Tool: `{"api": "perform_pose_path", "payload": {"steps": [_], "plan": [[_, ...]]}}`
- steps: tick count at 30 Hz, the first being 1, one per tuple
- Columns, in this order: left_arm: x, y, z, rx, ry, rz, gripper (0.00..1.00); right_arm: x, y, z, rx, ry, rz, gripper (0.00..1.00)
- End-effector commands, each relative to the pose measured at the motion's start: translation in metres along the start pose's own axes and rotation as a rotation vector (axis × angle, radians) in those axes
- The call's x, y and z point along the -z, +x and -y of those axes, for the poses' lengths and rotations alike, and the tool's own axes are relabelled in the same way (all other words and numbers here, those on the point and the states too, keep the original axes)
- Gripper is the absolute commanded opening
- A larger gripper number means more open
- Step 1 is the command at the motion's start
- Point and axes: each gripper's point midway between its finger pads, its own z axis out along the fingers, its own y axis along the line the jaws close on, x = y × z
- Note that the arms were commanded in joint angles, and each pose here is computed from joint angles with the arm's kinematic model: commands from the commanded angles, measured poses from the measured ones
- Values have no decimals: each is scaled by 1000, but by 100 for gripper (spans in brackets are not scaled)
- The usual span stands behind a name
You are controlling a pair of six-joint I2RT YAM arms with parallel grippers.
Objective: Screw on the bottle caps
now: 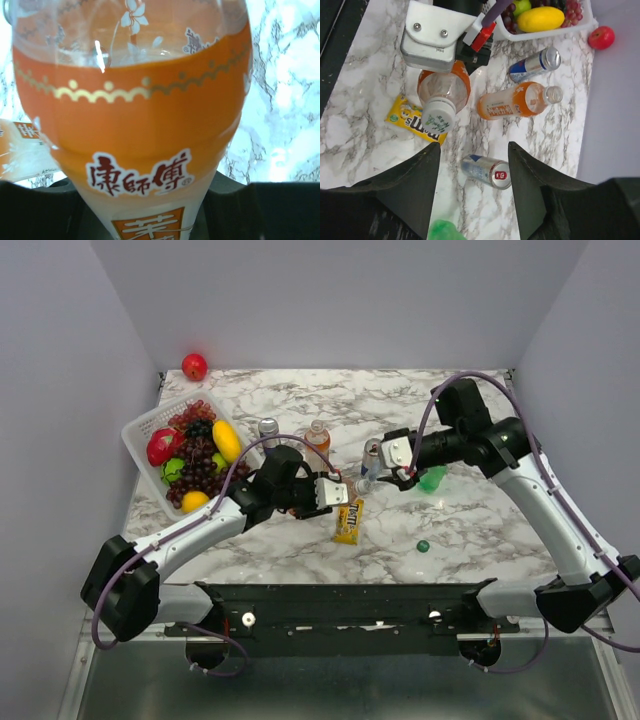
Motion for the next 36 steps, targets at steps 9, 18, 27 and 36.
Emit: {"api": "perform_pose_path", "payload": {"steps": [9, 18, 27, 36], "plan": [[1, -7, 0, -47, 39, 27, 0, -22, -3, -53, 261, -230, 56, 62], [-1, -10, -1, -50, 39, 41, 0, -43, 4, -47, 250, -230, 41, 54], [1, -11, -4, -53, 24, 50, 0, -51, 10, -39, 226, -181, 15, 39], [14, -30, -54, 112, -290, 80, 0, -69, 1, 21, -471, -133, -38, 20]]}}
